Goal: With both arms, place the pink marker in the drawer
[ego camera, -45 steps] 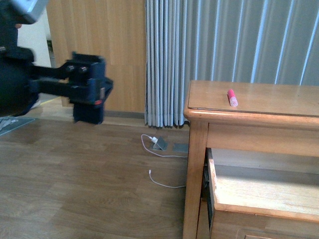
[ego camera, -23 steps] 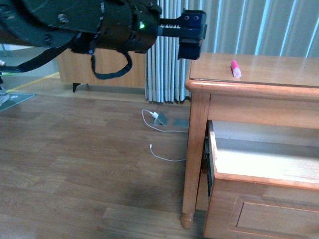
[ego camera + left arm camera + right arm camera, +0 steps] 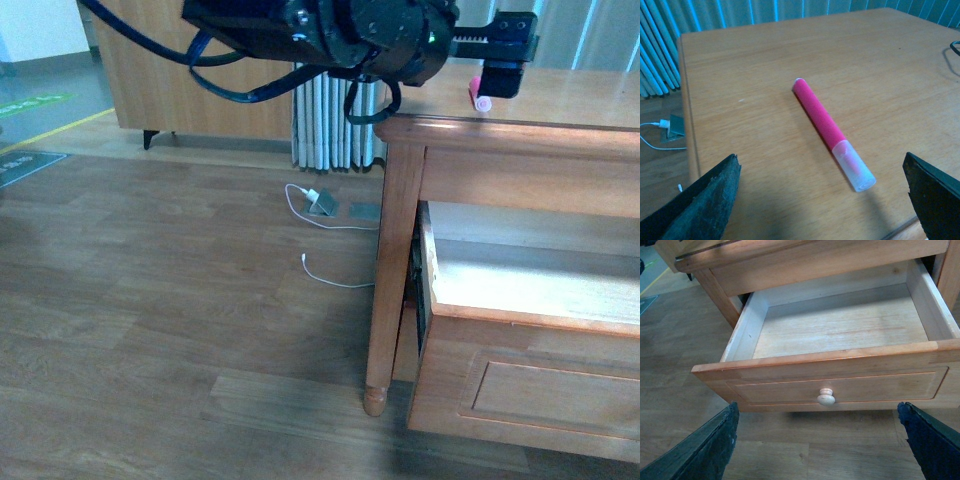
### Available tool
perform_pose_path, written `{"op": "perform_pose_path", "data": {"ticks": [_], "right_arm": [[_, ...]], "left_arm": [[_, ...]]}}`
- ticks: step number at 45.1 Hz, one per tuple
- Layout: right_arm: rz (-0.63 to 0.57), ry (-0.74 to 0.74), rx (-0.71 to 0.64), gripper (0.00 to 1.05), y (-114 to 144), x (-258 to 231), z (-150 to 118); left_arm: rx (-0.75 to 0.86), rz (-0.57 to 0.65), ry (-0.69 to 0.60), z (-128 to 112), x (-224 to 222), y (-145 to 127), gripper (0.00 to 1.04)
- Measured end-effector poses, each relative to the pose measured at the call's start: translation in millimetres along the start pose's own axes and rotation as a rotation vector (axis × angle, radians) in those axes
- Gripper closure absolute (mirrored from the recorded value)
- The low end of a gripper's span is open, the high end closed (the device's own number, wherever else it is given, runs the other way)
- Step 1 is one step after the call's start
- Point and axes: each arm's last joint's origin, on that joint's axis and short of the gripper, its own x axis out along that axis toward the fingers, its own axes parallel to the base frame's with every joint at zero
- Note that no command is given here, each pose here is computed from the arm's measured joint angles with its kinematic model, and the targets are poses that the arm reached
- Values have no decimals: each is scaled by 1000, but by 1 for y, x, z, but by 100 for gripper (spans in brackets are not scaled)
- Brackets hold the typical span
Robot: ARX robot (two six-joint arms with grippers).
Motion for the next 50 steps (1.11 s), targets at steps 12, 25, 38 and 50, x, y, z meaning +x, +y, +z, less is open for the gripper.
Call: {"op": "perform_pose_path", "data": {"ticks": [12, 25, 38, 50], "right_arm": [[0, 0, 0, 8, 0, 0, 0], [0, 0, 0, 8, 0, 0, 0], [0, 0, 0, 8, 0, 0, 0], [0, 0, 0, 8, 0, 0, 0]], "left_arm": [[0, -7, 26, -2, 27, -12, 6], [-35, -6, 123, -5, 45, -15, 6], [-37, -3, 158, -1, 51, -16, 6], [-32, 0, 183, 2, 52, -18, 9]]}}
